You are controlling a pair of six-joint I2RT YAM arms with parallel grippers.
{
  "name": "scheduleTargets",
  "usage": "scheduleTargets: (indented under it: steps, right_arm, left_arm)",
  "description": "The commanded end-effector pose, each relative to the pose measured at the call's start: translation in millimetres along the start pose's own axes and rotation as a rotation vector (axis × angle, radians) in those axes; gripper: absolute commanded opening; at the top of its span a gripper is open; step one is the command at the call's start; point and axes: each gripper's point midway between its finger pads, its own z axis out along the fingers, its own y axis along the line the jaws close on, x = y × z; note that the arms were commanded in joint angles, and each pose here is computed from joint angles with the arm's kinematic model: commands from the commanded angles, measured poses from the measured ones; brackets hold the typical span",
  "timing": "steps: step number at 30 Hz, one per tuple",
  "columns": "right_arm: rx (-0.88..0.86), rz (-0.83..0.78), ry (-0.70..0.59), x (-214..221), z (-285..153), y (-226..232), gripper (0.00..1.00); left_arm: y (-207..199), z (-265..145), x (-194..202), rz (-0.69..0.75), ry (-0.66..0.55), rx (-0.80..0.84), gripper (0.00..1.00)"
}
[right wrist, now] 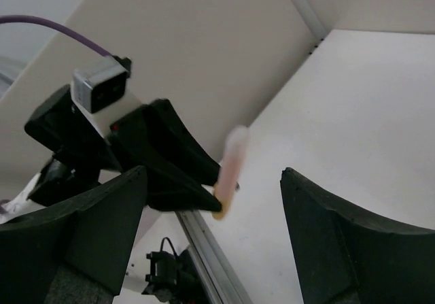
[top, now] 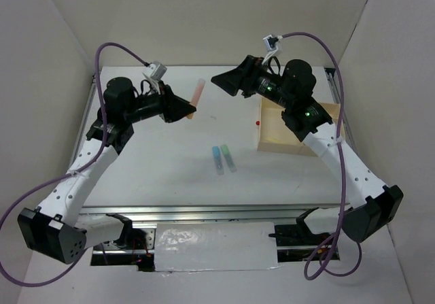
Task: Sort the stationery into containers
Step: Pick up the pen from the center of the board.
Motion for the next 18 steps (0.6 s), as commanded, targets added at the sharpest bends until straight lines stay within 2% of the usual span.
scheduleTargets:
  steps: [1,5,10,15,18]
  right_arm:
    - [-0.092,-0.051,-0.101,-27,10,42,0.86]
    - [-0.080,-0.058,-0.074,-14,19,47,0.86]
    - [0.090,-0.023,-0.060,0,25,22,0.86]
    - [0.130,-0.015,-0.048,8,28,16,0.84]
    - [0.131,-0.008,-0.028,17,35,14,0.72]
  left_arm:
    - [-23,11,-13,-0.049,-0.044,0.032,0.00]
    - [-33,11,-17,-0.071,-0.050,0.054,0.00]
    - [-45,11,-24,-0.044,-0.060,0.079,0.00]
    - [-47,12,-26,-0.050,-0.058,0.084,0.00]
    - [-51,13,-27,-0.040,-0.056,0.094,0.00]
